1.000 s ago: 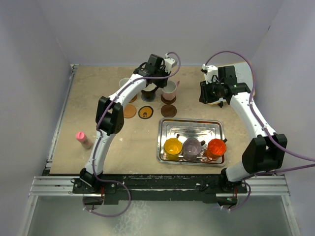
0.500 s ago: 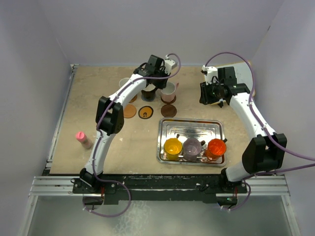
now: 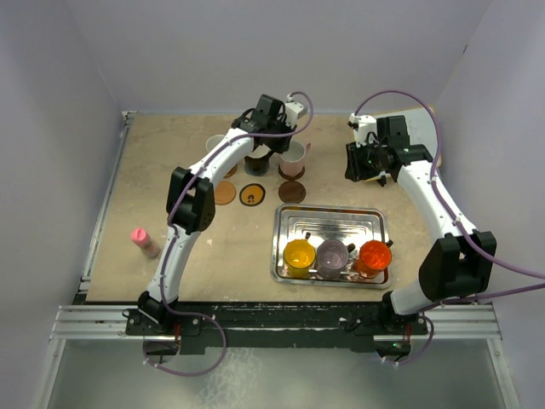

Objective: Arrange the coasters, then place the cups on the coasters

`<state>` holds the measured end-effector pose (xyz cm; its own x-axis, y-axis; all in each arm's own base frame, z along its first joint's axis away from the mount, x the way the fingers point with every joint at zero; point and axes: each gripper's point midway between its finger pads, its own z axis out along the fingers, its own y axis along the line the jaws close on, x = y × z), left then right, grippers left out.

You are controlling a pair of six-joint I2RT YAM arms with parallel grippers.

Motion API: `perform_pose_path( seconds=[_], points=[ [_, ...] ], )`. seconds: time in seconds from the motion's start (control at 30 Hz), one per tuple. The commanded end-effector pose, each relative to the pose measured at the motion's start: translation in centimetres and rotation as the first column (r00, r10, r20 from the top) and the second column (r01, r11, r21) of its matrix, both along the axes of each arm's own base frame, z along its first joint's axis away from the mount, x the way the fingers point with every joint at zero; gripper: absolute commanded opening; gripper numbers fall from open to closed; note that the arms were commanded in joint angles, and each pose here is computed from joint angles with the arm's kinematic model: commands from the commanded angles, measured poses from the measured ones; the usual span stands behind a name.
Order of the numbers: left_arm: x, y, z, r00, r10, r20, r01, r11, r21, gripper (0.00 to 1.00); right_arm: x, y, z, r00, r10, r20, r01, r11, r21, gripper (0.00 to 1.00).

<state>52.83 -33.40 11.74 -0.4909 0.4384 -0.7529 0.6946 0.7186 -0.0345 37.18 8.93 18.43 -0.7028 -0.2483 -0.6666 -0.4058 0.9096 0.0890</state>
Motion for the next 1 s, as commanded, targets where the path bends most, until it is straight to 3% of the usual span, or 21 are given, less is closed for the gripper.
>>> perform_pose_path(
  seconds=[0.0,0.27,0.53,0.7,0.83,0.97],
  points=[
    [1.8,-1.5,4.9,0.989,-0.03,0.145,0.041,0.997,-0.072,0.15,0.0,-0.3,1.4,0.999,0.005,0.054,-0.005,1.0,-0.004,0.36],
    [1.7,-1.5,5.9,0.987,-0.031,0.158,0.044,0.996,-0.079,0.23,-0.2,-0.3,1.4,0.999,0.015,0.051,-0.015,1.0,-0.01,0.36],
    [0.5,-1.9,10.4,0.973,-0.072,0.22,0.104,0.985,-0.136,0.35,-1.5,-0.5,1.3,0.997,0.057,0.044,-0.056,0.998,-0.032,0.38],
    [-1.2,-2.0,13.6,0.954,-0.119,0.275,0.17,0.97,-0.172,0.45,-3.1,-0.8,0.9,0.995,0.094,0.017,-0.093,0.994,-0.058,0.4],
    [-3.7,-1.9,15.7,0.94,-0.174,0.293,0.235,0.953,-0.19,0.59,-4.3,-1.0,0.6,0.994,0.108,0.009,-0.107,0.992,-0.071,0.48],
    [-7.6,-1.9,15.0,0.931,-0.254,0.262,0.303,0.938,-0.17,0.68,-4.9,-1.9,0.1,0.997,0.083,0.002,-0.083,0.993,-0.089,0.51]
  ],
)
